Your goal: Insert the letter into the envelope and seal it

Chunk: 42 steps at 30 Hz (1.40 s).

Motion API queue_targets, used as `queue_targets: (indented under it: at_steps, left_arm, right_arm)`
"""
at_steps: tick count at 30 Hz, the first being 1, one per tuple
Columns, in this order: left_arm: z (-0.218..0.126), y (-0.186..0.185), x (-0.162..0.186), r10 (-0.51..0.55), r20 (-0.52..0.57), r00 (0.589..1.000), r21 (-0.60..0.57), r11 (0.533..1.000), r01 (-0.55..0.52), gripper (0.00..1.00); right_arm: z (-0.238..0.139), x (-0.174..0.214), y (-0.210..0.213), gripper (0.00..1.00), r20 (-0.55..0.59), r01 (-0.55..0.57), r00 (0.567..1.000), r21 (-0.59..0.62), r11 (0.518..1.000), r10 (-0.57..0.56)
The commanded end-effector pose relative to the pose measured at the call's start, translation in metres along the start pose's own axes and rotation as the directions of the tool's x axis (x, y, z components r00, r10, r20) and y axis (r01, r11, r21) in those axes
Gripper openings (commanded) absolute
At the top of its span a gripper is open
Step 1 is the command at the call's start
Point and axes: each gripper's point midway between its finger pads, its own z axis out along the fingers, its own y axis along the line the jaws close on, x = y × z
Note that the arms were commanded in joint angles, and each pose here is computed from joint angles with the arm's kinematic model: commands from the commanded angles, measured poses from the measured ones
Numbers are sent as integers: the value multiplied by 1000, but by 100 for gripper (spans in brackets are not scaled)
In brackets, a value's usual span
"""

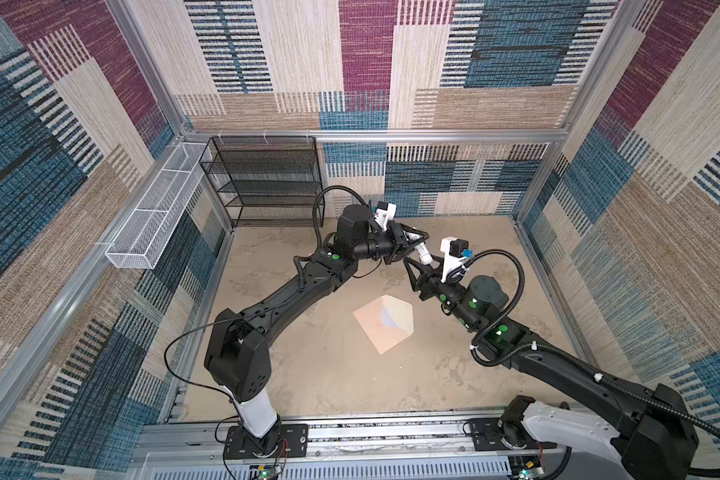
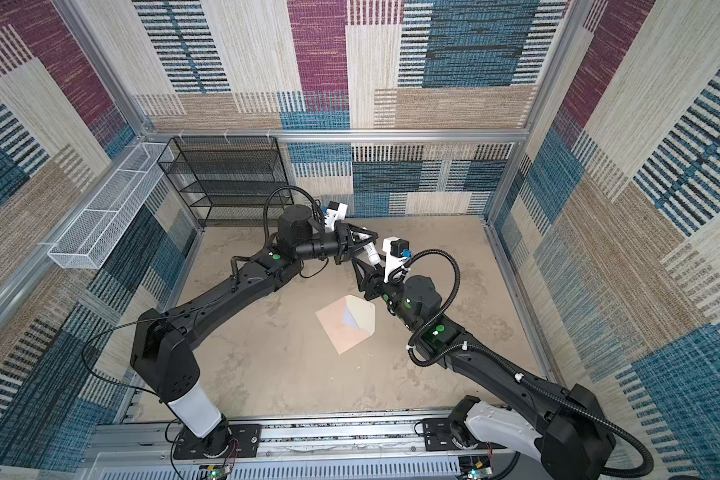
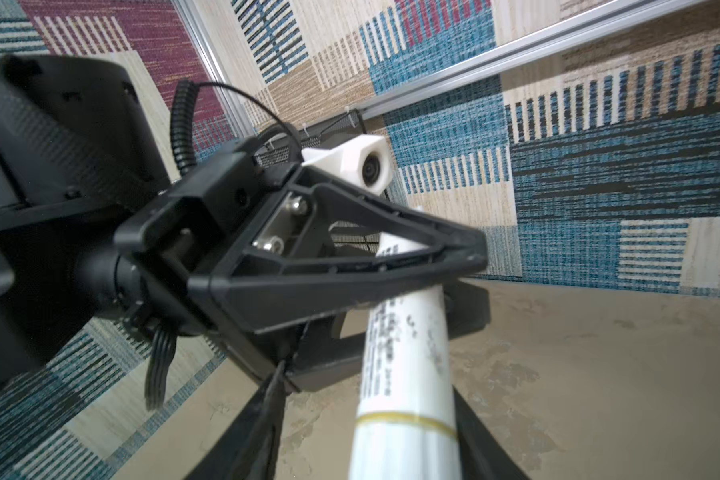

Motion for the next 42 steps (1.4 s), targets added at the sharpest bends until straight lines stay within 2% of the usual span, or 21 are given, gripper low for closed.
queue_targets:
  at_steps: [1,11,17,22,24,27,30,34,38,42]
  left_arm:
    - [-2,0,-1,61,-3,998,-23,998,-61,7]
    - [-12,9,11,191,-108,976,-156,966,-207,6]
    - [-20,19,18,221,-148,964,-207,946,-249,5]
    - [-44,55,19,175,-135,975,-334,919,-211,2]
    - [-60,78,15,145,-101,984,-420,891,-175,1]
    - [-82,107,18,93,-78,993,-511,851,-120,1]
    - [-96,134,27,20,-75,997,-561,826,-58,0]
    - [-102,165,41,-71,-73,995,-593,805,14,0]
    - [-104,197,51,-154,-50,987,-611,786,92,0]
    - [-103,223,54,-215,-34,976,-618,772,148,0]
  right_arm:
    - [-9,17,6,60,-70,42,996,-51,998,-46]
    - [-20,23,-6,57,-104,63,993,10,998,-62]
    - [-19,30,-9,57,-133,49,990,25,998,-45]
    - [-20,55,-27,59,-245,24,970,95,995,0]
    - [-19,70,-41,59,-311,3,950,143,990,42]
    - [-16,92,-63,58,-408,-46,903,218,975,134]
    - [-10,116,-86,57,-502,-98,833,283,954,234]
    - [1,149,-112,54,-609,-160,707,355,921,358]
    - [15,174,-130,49,-675,-218,588,398,891,446]
    - [29,189,-135,48,-711,-262,516,400,878,478]
